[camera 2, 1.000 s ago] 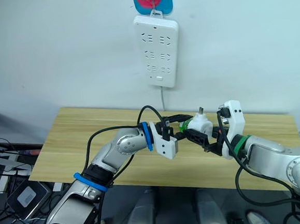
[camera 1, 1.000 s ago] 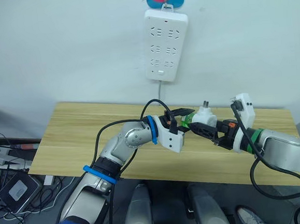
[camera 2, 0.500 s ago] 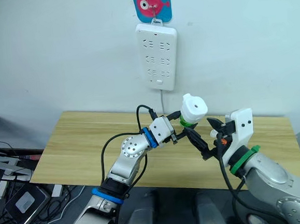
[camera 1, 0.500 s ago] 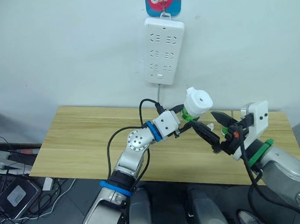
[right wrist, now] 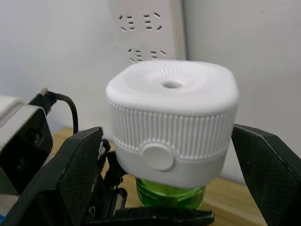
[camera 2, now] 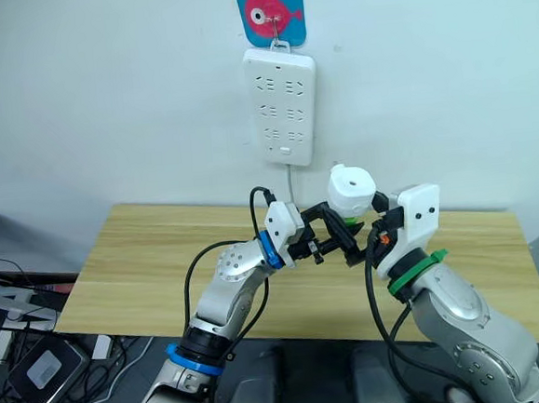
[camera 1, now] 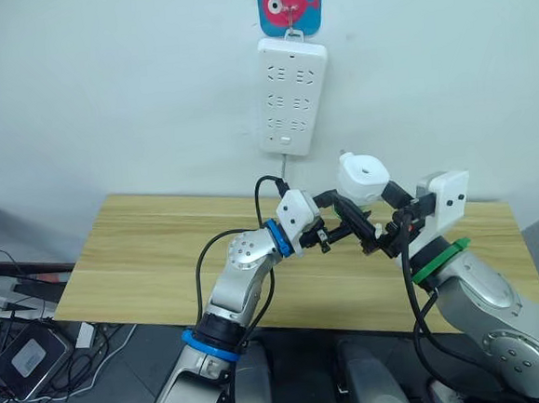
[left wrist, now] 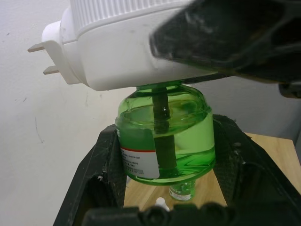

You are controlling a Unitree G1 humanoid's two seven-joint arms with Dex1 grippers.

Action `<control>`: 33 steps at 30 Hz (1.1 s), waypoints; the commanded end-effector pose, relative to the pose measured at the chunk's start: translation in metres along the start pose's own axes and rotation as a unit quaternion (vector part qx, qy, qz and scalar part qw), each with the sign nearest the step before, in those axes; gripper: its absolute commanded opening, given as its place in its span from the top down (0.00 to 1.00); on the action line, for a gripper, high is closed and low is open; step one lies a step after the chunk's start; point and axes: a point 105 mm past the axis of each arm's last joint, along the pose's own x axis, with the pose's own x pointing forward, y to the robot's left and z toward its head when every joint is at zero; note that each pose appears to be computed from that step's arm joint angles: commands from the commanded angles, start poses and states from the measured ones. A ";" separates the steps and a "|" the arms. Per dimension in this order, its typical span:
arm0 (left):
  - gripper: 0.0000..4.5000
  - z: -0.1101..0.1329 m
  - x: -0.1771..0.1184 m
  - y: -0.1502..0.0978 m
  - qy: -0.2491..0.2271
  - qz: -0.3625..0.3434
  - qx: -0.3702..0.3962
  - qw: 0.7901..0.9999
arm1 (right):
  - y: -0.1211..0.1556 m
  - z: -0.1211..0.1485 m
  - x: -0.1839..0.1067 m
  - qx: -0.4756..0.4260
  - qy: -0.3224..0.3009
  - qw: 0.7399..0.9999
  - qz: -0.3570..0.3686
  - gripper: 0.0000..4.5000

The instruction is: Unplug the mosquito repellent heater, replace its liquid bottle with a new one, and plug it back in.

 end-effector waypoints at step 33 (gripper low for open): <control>0.00 0.023 -0.054 0.043 0.017 0.053 0.039 0.998 | -0.001 0.029 0.013 0.000 -0.062 0.998 0.024 0.32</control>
